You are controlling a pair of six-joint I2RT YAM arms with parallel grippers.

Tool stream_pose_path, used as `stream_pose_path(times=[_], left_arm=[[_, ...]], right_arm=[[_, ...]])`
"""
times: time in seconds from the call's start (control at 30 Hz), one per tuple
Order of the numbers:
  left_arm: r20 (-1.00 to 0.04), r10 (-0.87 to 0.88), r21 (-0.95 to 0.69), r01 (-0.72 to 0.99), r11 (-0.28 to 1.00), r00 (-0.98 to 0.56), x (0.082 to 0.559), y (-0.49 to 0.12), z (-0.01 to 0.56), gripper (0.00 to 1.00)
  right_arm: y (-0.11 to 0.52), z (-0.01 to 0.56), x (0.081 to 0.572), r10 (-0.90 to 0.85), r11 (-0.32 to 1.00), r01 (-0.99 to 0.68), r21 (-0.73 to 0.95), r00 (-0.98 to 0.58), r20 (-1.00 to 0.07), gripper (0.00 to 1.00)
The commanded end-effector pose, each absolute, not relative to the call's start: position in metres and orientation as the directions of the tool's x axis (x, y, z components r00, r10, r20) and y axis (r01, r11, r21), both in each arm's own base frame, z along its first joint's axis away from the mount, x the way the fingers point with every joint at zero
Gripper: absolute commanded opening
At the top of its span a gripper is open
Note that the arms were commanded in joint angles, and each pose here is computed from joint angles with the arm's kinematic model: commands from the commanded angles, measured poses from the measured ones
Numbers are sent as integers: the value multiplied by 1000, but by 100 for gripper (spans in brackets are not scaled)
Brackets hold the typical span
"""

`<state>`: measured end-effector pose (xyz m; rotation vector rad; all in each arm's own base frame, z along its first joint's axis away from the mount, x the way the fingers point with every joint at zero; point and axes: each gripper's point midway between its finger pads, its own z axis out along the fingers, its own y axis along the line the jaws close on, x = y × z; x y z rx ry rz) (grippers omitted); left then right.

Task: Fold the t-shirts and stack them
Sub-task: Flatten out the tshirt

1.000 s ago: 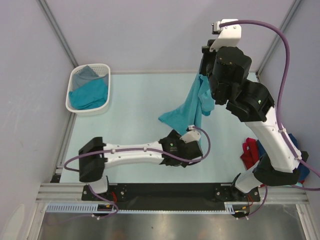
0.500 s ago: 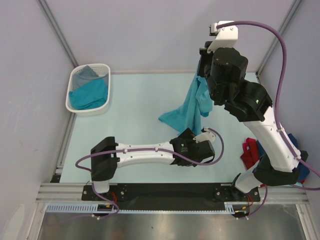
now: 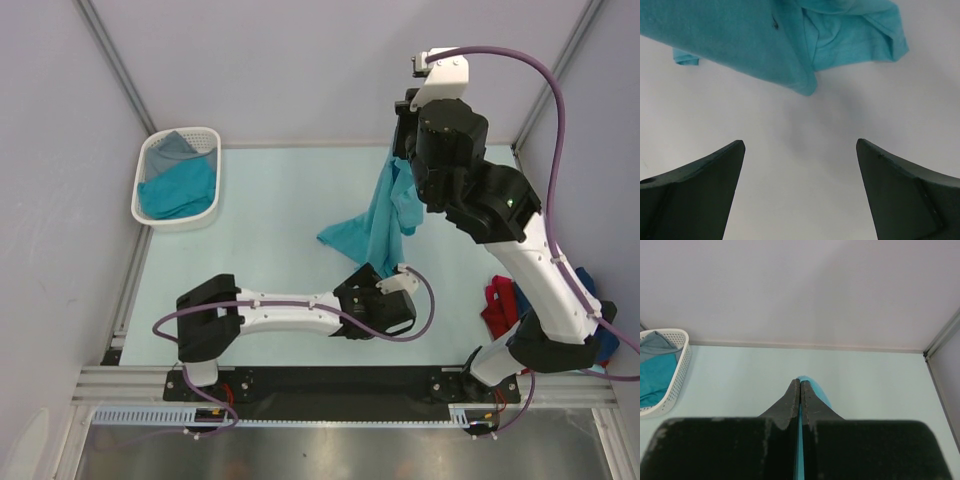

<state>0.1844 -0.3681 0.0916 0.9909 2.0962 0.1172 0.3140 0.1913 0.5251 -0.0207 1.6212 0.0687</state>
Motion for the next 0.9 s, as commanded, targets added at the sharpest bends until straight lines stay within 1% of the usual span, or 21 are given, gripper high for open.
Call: stream_pose_path(times=[0.0, 0.2, 0.4, 0.57, 0.87], left_arm=[[-763, 484, 207, 546, 812, -429, 206, -374, 122, 99], [-795, 421, 137, 547, 826, -437, 220, -380, 128, 99], [-796, 382, 42, 586, 809, -470, 228, -396, 127, 99], [-798, 371, 0, 616, 788, -475, 227, -407, 123, 99], [-794, 319, -92, 621, 779, -518, 235, -407, 112, 96]], right_arm=[[176, 542, 302, 93, 994, -55, 94, -16, -996, 0], [170, 539, 298, 91, 994, -50, 92, -25, -996, 0], [169, 540, 297, 92, 994, -53, 93, -23, -995, 0], [169, 538, 297, 92, 994, -56, 94, -25, -995, 0], [171, 537, 299, 93, 993, -65, 94, -27, -995, 0]])
